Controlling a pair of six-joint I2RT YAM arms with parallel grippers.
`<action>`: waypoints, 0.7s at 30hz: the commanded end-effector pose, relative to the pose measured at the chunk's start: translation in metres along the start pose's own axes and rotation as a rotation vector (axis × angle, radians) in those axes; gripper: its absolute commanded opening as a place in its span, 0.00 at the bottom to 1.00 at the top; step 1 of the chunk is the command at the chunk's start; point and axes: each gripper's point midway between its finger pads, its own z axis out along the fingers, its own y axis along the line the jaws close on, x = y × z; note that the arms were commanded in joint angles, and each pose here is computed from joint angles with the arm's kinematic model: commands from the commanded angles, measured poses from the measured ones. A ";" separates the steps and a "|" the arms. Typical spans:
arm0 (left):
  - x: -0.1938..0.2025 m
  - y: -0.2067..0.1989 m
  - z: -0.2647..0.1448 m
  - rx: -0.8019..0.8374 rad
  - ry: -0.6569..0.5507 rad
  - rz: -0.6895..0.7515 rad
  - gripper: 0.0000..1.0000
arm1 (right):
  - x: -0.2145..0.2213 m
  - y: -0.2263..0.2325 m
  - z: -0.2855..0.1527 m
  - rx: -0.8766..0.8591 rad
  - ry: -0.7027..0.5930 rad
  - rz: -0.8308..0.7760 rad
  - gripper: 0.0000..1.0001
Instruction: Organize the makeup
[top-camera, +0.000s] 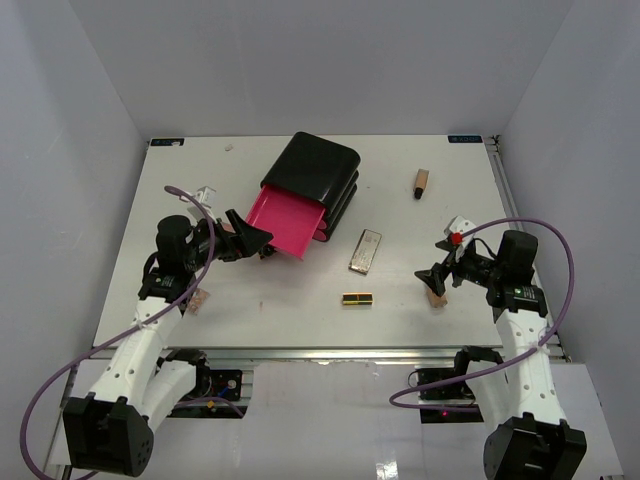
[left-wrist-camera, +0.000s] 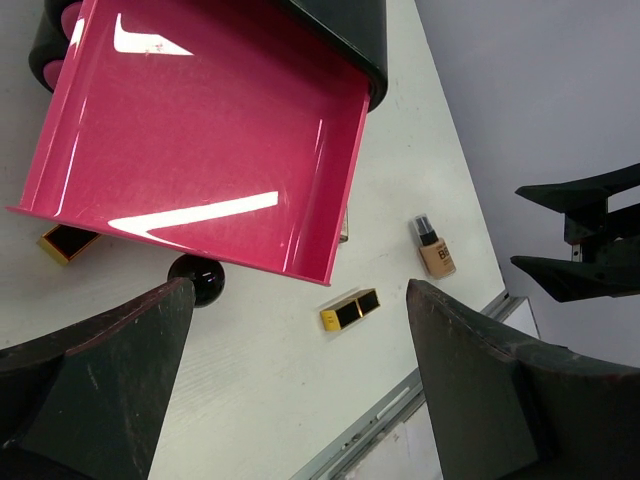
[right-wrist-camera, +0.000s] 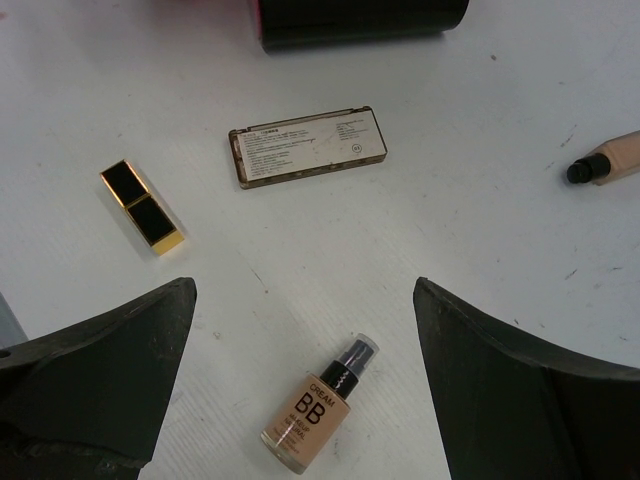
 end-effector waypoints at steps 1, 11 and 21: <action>-0.005 -0.001 -0.005 -0.003 -0.038 0.047 0.98 | -0.003 -0.004 -0.001 0.002 -0.003 -0.014 0.96; -0.008 -0.002 -0.007 0.001 -0.062 0.058 0.98 | -0.001 -0.005 0.000 0.007 0.006 -0.013 0.96; -0.012 -0.012 -0.012 0.040 -0.095 0.089 0.98 | 0.004 -0.019 -0.008 0.056 0.112 0.003 0.96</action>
